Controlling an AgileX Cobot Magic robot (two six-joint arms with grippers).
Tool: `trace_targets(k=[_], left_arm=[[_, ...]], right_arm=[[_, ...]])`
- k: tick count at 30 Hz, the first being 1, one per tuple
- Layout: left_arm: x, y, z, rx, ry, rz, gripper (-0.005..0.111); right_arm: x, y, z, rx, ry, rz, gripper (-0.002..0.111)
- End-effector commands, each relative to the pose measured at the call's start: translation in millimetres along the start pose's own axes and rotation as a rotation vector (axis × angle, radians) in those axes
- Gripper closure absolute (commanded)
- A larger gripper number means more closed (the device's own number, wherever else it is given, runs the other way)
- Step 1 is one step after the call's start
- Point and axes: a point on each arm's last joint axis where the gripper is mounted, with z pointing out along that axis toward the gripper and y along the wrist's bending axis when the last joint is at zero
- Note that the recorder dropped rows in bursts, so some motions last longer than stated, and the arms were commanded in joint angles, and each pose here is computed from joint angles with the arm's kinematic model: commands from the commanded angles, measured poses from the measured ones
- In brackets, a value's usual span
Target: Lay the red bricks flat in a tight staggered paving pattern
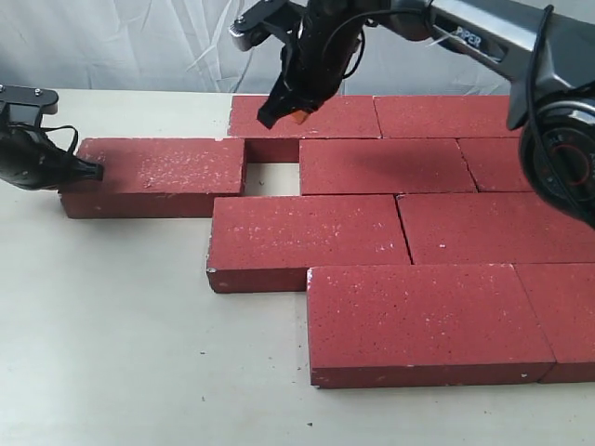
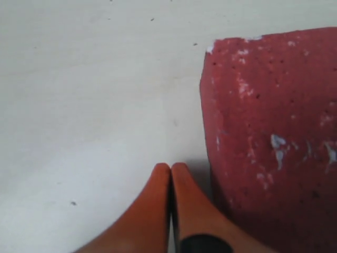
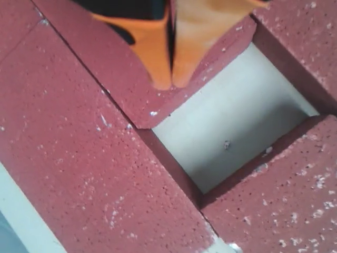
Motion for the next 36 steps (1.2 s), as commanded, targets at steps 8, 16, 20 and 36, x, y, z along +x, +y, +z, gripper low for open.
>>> trace_targets(k=[8,16,20,36], left_arm=[[-6,-21.8,-1,0.028,-0.020,0.020,0.107],[-8,-42.8,-1,0.048,-0.039,0.072,0.107],[-8,-50.4,-1,0.058,-0.041,0.087,0.107],[-9,-82.5,-2,0.094,-0.063,0.154,0.107]], right_arm=[[5,6,-13,-0.160,-0.033,0.105,0.109],[40,25,-15,-0.168,-0.091,0.105,0.109],[67,42,-34,-0.198,-0.132,0.071,0.109],[103,110,-61,-0.545,-0.250,-0.243,0.109]])
